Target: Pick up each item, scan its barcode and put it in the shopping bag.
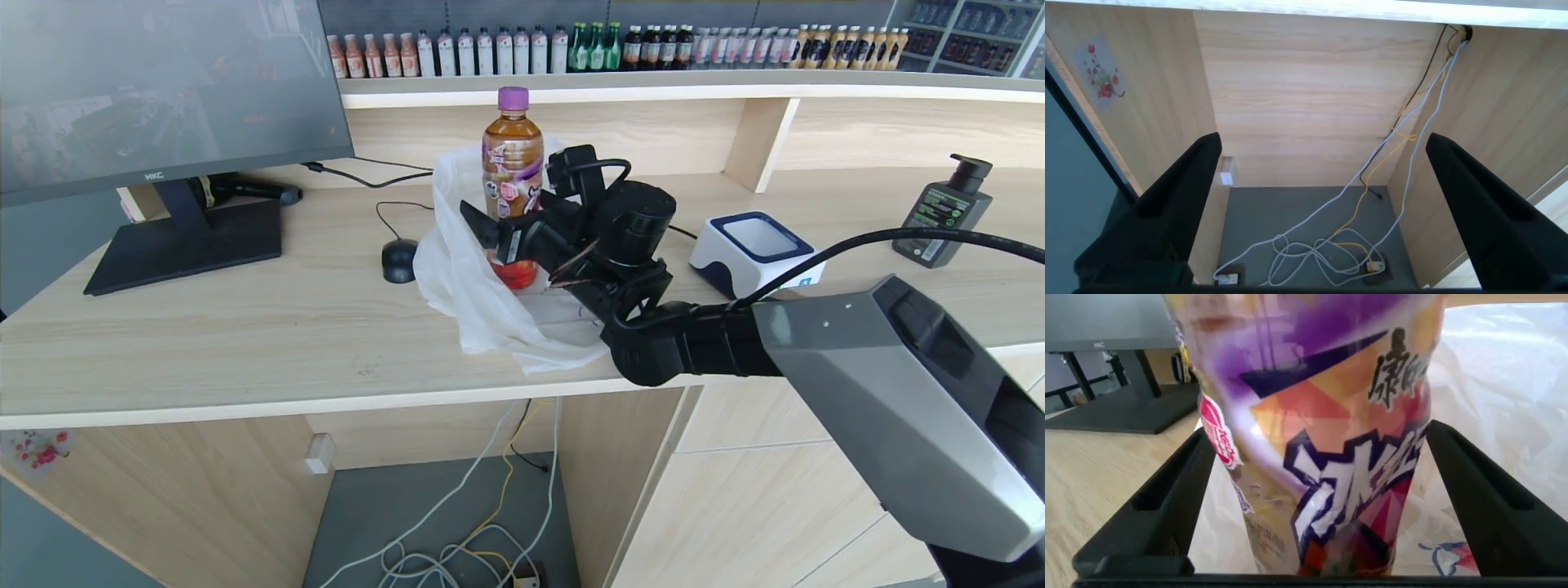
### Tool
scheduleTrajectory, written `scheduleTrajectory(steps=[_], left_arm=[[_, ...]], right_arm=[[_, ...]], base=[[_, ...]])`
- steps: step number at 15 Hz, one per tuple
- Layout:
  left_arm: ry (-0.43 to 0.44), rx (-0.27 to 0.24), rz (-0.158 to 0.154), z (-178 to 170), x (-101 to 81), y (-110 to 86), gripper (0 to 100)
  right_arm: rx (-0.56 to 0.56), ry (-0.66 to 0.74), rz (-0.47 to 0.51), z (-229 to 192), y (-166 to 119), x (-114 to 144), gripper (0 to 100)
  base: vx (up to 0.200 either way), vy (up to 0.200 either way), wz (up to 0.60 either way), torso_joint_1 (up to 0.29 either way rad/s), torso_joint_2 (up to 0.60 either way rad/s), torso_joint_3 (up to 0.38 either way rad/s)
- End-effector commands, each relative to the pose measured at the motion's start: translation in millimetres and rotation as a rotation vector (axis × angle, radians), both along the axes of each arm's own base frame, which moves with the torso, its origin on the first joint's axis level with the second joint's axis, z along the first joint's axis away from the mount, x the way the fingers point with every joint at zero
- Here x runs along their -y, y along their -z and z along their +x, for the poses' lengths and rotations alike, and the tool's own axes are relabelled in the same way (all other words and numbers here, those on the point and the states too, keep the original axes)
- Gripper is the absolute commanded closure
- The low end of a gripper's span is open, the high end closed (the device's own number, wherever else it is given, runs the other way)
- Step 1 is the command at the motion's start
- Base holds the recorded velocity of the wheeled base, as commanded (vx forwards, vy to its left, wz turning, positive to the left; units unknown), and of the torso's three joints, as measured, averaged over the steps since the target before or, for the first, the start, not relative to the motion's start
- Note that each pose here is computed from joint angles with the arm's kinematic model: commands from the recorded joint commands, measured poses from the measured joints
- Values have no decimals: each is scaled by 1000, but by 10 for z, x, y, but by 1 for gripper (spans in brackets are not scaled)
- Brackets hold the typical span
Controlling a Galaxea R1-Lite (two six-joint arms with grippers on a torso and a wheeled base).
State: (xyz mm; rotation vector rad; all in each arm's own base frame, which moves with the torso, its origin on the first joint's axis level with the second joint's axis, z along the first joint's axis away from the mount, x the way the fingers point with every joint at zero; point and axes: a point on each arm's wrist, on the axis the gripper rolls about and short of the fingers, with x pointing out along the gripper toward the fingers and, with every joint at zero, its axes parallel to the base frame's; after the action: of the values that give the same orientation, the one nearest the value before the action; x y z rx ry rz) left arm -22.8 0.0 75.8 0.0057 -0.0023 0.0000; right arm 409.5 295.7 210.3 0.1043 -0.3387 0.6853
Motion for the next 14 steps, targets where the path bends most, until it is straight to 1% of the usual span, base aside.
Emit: scheduleTrajectory(steps=[1, 2, 3, 5, 7, 8, 9, 12, 14], left_arm=[[0, 1, 0, 0, 0, 0, 0], [0, 1, 0, 0, 0, 0, 0], [0, 1, 0, 0, 0, 0, 0], [0, 1, 0, 0, 0, 0, 0], [0, 1, -1, 0, 0, 0, 0], [0, 1, -1, 0, 0, 0, 0], [0, 1, 0, 0, 0, 0, 0], [0, 1, 0, 0, 0, 0, 0], [0, 1, 0, 0, 0, 0, 0]], right_arm=[[28, -2, 17, -61, -152, 40, 0], [37, 0, 23, -86, -209, 59, 0], [51, 3, 21, -182, -339, 118, 0], [47, 12, -3, -358, -463, 255, 0], [37, 19, -13, -519, -486, 380, 0], [44, 23, -14, -613, -474, 455, 0], [41, 27, -24, -822, -428, 605, 0], [14, 54, -59, -1294, -223, 942, 0], [10, 102, -37, -1530, -161, 1103, 0]], base=[[0, 0, 0, 0, 0, 0], [0, 0, 0, 0, 0, 0], [0, 0, 0, 0, 0, 0], [0, 0, 0, 0, 0, 0], [0, 0, 0, 0, 0, 0], [0, 0, 0, 0, 0, 0], [0, 0, 0, 0, 0, 0], [0, 0, 0, 0, 0, 0], [0, 0, 0, 0, 0, 0]])
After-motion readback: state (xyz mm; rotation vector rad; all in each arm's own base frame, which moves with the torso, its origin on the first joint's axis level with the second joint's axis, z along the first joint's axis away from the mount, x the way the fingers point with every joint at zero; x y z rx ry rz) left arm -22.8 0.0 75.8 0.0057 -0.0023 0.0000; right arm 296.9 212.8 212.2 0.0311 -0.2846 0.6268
